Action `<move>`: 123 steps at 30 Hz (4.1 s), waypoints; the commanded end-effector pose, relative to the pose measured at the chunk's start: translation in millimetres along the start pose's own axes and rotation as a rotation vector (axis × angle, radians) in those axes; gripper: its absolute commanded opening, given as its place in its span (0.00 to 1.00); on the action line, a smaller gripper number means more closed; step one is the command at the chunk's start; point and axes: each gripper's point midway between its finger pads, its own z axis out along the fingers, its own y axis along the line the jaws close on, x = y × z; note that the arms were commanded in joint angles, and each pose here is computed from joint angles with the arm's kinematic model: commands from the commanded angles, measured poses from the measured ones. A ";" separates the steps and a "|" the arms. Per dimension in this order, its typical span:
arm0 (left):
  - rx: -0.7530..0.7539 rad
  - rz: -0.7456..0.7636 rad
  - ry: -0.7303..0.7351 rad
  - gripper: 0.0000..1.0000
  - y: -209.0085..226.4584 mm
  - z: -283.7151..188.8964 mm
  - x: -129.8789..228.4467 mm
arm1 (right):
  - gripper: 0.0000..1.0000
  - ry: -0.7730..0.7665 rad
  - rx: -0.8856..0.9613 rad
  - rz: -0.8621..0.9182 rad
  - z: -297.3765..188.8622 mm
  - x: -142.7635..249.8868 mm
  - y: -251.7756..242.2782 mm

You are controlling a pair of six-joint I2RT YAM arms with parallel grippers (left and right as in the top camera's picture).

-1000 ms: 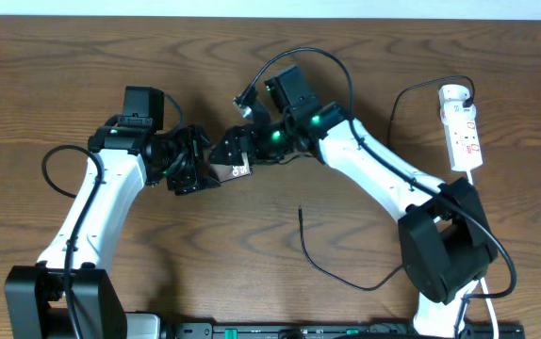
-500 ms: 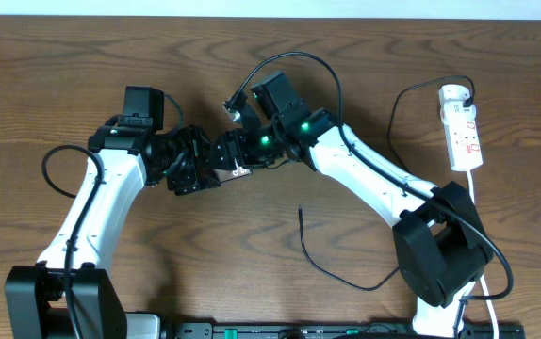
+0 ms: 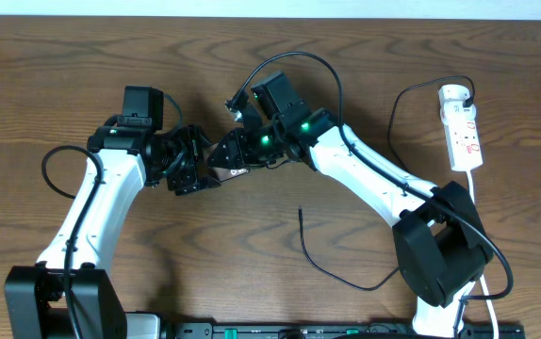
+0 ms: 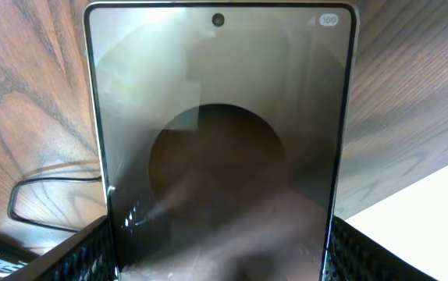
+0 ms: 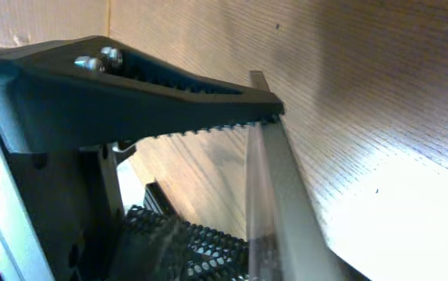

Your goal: Plug charger to phone and switch on socket

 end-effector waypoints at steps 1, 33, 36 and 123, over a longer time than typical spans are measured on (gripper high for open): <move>0.024 0.011 0.026 0.07 -6.7 -7.1 10.2 | 0.28 0.010 -0.034 -0.022 -0.5 0.0 11.1; 0.022 0.079 0.040 0.92 -6.1 -7.5 12.5 | 0.01 0.005 -0.033 -0.020 -2.0 -1.7 9.6; 0.024 0.115 0.076 0.92 -6.9 -8.1 19.2 | 0.01 -0.006 -0.030 -0.012 -5.8 -5.8 5.7; 0.714 0.490 -0.264 0.20 -107.6 -130.9 36.0 | 0.01 0.048 -0.612 0.622 -63.0 -68.4 136.0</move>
